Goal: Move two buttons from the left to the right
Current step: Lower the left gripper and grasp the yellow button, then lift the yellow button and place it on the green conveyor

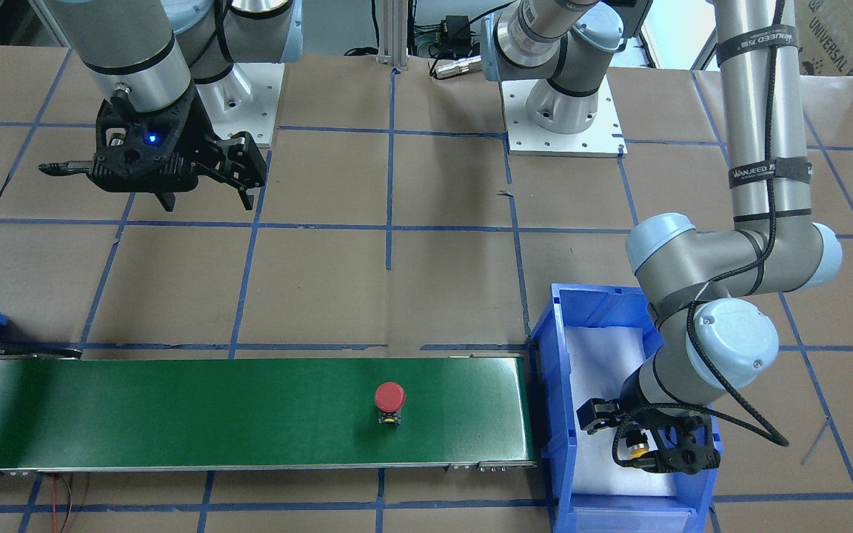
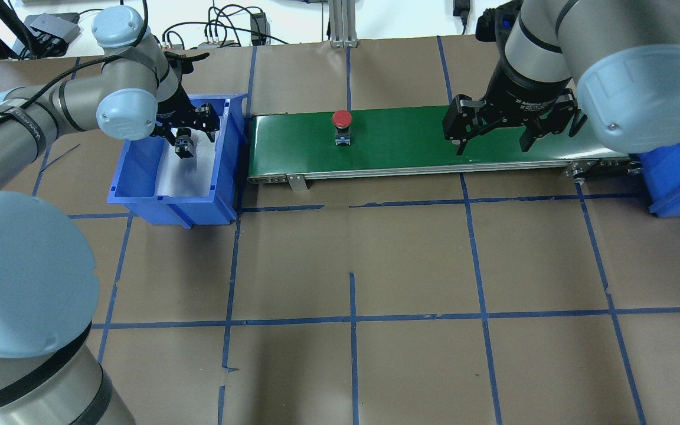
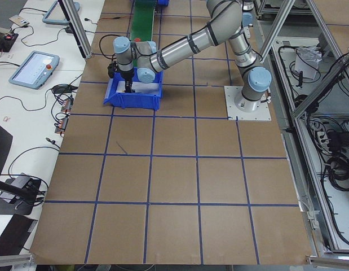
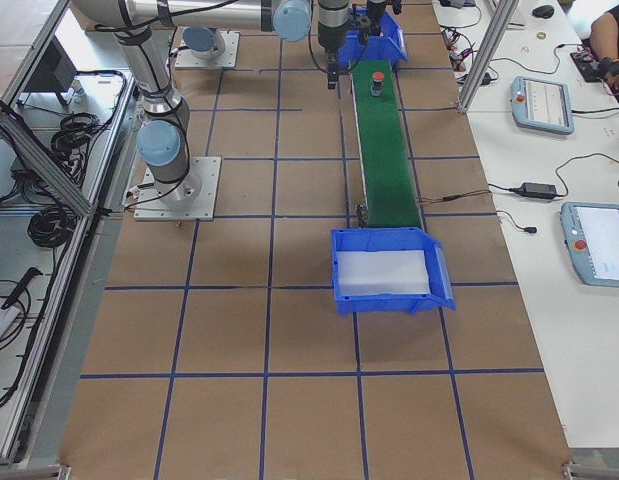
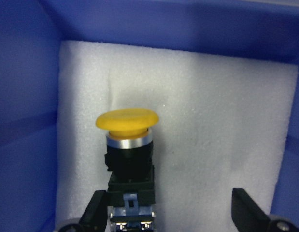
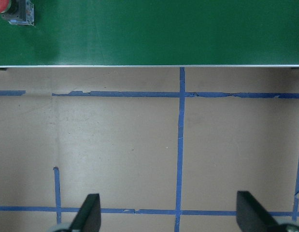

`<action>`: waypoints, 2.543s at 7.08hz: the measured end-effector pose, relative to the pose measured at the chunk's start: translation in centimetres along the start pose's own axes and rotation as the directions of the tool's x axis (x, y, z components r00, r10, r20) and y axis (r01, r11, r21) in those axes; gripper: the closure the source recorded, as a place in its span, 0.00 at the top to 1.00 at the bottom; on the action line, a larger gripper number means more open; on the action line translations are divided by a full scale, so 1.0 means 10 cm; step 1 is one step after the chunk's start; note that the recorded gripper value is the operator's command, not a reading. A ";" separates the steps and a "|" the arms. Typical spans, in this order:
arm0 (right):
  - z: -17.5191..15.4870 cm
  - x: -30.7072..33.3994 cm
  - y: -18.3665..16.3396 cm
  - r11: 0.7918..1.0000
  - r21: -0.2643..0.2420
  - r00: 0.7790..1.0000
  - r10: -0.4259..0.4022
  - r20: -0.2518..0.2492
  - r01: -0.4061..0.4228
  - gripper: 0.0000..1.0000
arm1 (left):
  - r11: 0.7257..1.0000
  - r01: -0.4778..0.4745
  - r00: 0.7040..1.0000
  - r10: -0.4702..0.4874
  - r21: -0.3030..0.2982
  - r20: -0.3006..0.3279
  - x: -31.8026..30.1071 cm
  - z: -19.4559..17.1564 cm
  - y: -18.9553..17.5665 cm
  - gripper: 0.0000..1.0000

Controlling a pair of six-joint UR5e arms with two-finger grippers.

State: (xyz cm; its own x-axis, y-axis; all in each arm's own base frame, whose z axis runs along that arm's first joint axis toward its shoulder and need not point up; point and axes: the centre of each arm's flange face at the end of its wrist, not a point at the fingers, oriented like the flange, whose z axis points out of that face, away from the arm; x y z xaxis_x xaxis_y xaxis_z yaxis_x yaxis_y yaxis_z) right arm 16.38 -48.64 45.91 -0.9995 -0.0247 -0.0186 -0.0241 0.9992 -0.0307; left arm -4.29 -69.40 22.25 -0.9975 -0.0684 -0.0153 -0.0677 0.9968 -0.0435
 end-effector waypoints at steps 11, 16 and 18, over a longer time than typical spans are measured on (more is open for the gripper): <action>-0.13 0.04 0.02 1.000 0.021 0.999 -0.003 -0.036 0.004 1.00 | 0.996 -0.059 0.998 0.058 0.072 0.016 -0.09 -0.06 -0.11 0.77; -0.12 0.01 0.03 0.999 0.012 0.999 -0.038 -0.024 0.038 1.00 | 0.997 -0.034 0.999 0.034 0.069 0.008 -0.08 0.09 -0.16 0.37; -0.11 0.01 0.03 0.999 0.009 0.999 -0.043 -0.024 0.043 1.00 | 0.997 -0.035 0.999 0.035 0.073 0.011 -0.09 0.13 -0.15 0.29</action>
State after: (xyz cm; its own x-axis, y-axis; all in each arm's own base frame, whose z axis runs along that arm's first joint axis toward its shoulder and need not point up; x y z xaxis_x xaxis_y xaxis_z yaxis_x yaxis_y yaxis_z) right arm 16.22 -48.26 47.04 -0.9977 -0.0669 0.0065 -0.0671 0.9969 -0.0407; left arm -3.31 -70.91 21.07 -0.9990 -0.0341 -0.0277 -0.0307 0.9928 -0.1158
